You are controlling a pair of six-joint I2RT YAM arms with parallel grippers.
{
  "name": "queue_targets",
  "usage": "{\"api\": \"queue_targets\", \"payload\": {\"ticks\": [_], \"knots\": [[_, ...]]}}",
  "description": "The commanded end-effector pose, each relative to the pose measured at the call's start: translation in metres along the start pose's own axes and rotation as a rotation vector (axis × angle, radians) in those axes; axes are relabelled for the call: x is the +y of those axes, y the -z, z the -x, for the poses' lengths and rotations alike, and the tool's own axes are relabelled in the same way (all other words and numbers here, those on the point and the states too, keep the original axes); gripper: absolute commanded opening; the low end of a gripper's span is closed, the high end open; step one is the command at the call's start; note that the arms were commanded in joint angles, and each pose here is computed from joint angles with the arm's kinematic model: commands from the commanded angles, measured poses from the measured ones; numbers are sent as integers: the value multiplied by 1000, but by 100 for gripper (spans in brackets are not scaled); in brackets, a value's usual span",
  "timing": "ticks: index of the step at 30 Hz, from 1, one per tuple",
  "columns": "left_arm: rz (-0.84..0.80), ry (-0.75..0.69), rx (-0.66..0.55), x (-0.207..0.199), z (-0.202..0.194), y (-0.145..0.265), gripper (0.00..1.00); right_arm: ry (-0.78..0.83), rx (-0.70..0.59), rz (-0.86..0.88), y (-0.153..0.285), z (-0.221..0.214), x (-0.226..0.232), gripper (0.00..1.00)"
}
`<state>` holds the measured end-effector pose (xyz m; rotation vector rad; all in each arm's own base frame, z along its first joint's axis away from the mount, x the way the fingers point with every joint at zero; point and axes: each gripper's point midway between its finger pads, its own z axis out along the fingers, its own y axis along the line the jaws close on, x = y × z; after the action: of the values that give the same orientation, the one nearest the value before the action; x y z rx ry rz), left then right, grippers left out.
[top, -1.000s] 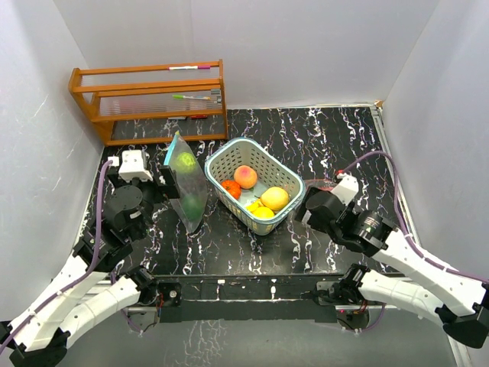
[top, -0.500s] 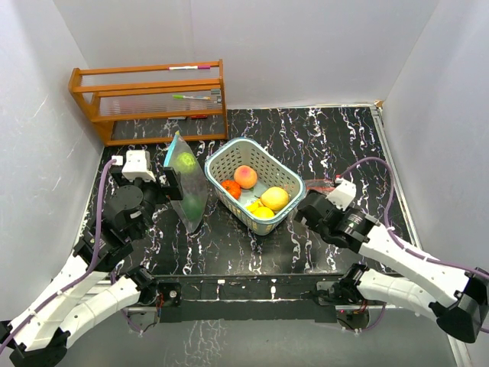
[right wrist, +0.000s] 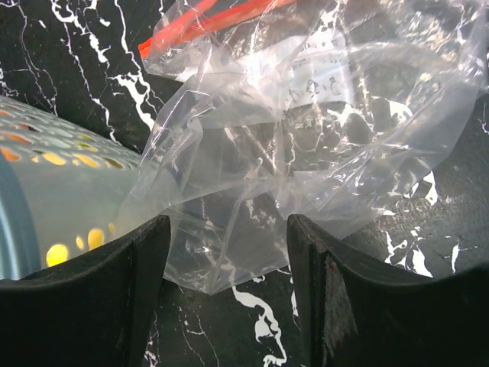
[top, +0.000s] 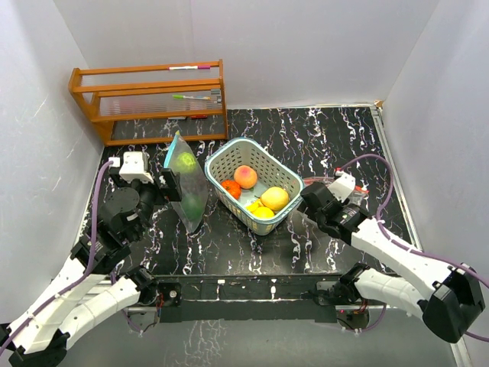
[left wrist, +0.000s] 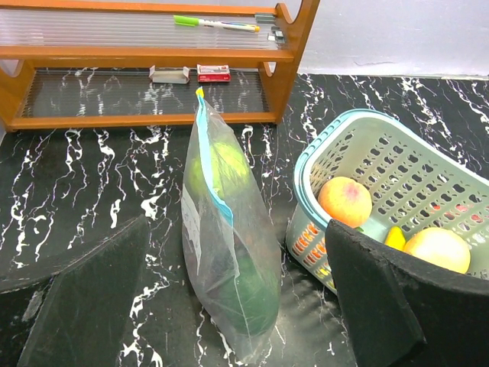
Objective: Place the food in the zip-top bag and seal the zipper
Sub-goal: Pick up the zipper food storage bag at the center of the board.
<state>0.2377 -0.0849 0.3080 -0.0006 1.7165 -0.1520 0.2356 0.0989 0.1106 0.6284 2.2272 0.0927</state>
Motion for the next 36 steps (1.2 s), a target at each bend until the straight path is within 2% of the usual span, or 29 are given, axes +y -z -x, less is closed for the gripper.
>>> {"api": "queue_targets", "payload": {"ticks": [1, 8, 12, 15, 23, 29, 36], "knots": [[0, -15, 10, 2, -4, 1, 97, -29, -54, 64, -9, 16, 15, 62], [-1, -18, 14, 2, -4, 1, 97, -29, -45, 62, -28, 13, 12, 45], [4, -21, 9, 4, -2, 3, 97, -21, -58, 62, -31, 16, 11, 21], [5, -22, 8, 5, 0, 4, 97, -11, -94, 65, -24, 27, 10, 8], [-10, -24, 2, 0, 10, 4, 97, 2, -225, 144, 39, 85, 9, 8], [-39, -18, -18, -7, 25, 4, 97, 35, -390, 402, 115, 141, 34, 8], [-80, 12, -10, -15, 25, 5, 97, 96, -461, 668, 183, 172, 69, 8]]}}
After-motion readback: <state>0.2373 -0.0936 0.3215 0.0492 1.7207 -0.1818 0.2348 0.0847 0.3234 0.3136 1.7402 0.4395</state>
